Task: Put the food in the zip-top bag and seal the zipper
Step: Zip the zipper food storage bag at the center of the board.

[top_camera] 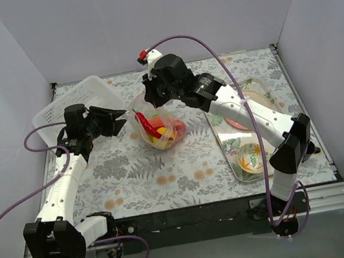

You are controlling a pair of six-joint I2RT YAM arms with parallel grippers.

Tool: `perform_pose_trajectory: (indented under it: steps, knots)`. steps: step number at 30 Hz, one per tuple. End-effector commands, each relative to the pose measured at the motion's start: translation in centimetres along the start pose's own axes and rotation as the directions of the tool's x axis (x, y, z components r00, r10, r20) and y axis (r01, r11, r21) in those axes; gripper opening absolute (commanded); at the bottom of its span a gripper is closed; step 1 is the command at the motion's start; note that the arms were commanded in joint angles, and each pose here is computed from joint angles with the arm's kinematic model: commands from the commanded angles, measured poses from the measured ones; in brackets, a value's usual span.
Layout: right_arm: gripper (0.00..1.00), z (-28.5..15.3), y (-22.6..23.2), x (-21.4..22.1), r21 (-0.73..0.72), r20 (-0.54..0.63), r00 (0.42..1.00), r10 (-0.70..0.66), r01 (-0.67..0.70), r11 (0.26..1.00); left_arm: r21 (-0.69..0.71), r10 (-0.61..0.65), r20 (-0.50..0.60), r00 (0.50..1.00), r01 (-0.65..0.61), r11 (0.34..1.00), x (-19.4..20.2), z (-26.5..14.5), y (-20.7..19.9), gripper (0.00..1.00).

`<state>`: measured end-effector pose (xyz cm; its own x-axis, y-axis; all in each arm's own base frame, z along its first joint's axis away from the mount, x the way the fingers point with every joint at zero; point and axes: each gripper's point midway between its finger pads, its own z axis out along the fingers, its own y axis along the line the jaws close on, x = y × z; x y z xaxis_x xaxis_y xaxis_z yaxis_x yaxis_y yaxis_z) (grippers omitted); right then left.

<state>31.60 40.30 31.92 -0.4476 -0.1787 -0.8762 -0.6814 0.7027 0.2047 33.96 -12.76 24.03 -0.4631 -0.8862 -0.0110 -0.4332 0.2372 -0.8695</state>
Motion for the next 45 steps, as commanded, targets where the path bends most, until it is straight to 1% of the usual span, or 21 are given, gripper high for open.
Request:
perform_pose_trajectory:
  steps: [1, 4, 8, 13, 17, 23, 27, 28, 30, 31, 33, 37, 38, 40, 41, 45]
  knots:
    - [0.01, -1.5, 0.7, -2.9, -0.003, 0.113, 0.993, -0.021, 0.021, 1.000, 0.039, -0.260, -0.039, 0.965, 0.261, 0.964, 0.2, -0.4, -2.0, 0.40]
    - [0.01, -1.5, 0.8, -2.6, 0.001, 0.111, 0.993, -0.028, 0.028, 1.000, 0.049, -0.259, -0.053, 0.965, 0.261, 0.964, 0.4, -0.8, -2.6, 0.43]
    - [0.01, -1.5, 0.9, -2.9, 0.005, 0.118, 0.993, -0.028, 0.028, 1.000, 0.035, -0.246, -0.026, 0.969, 0.247, 0.968, 0.1, -1.7, -2.5, 0.49]
    - [0.01, -1.5, 1.2, -3.2, 0.003, 0.128, 0.991, -0.030, 0.029, 1.000, 0.008, -0.268, -0.032, 0.963, 0.268, 0.963, 0.3, -2.1, -1.2, 0.50]
    - [0.01, -1.0, 1.3, -2.7, 0.012, 0.116, 0.993, -0.036, 0.035, 0.999, 0.022, -0.267, -0.042, 0.963, 0.268, 0.963, 0.5, -2.7, -1.7, 0.53]
    - [0.01, -0.7, 1.8, -2.5, 0.002, 0.114, 0.993, -0.037, 0.037, 0.999, 0.038, -0.308, -0.064, 0.949, 0.311, 0.950, 0.7, -2.3, -1.7, 0.57]
    - [0.01, -0.5, 2.0, -2.1, 0.006, 0.106, 0.993, -0.042, 0.041, 0.999, 0.053, -0.328, -0.077, 0.941, 0.333, 0.942, 0.5, -1.9, -2.3, 0.57]
    - [0.01, -0.5, 2.0, -2.0, 0.007, 0.103, 0.994, -0.043, 0.042, 0.999, 0.047, -0.338, -0.078, 0.938, 0.342, 0.939, 0.4, -1.5, -2.3, 0.55]
    - [0.01, -0.5, 2.0, -1.9, 0.012, 0.103, 0.994, -0.046, 0.045, 0.999, 0.062, -0.342, -0.090, 0.935, 0.348, 0.935, 0.3, -1.3, -2.8, 0.54]
    - [0.01, -0.4, 2.1, -1.8, 0.013, 0.100, 0.994, -0.048, 0.047, 0.999, 0.063, -0.346, -0.100, 0.933, 0.353, 0.934, 0.3, -1.2, -2.9, 0.50]
    - [0.01, -0.3, 2.0, -1.7, 0.019, 0.093, 0.994, -0.049, 0.047, 0.999, 0.080, -0.340, -0.100, 0.935, 0.348, 0.934, 0.2, -1.2, -3.6, 0.48]
    - [0.01, -0.4, 2.0, -1.8, 0.024, 0.096, 0.994, -0.050, 0.048, 0.999, 0.069, -0.340, -0.097, 0.936, 0.347, 0.935, 0.0, -0.6, -3.2, 0.36]
    - [0.01, -0.5, 2.0, -1.8, 0.026, 0.096, 0.994, -0.052, 0.050, 0.998, 0.077, -0.342, -0.105, 0.934, 0.350, 0.934, 0.0, -0.4, -3.3, 0.31]
    - [0.01, -0.6, 1.8, -1.7, 0.033, 0.093, 0.994, -0.057, 0.054, 0.998, 0.075, -0.347, -0.110, 0.931, 0.356, 0.932, 0.1, -0.1, -2.9, 0.24]
    - [0.01, -0.7, 1.8, -1.7, 0.034, 0.091, 0.994, -0.060, 0.058, 0.998, 0.077, -0.348, -0.110, 0.931, 0.357, 0.931, -0.1, 0.1, -2.8, 0.17]
    - [0.01, -0.9, 1.5, -0.8, 0.038, 0.070, 0.994, -0.081, 0.078, 0.996, 0.087, -0.312, -0.095, 0.945, 0.320, 0.943, -0.6, 0.5, -2.9, 0.00]
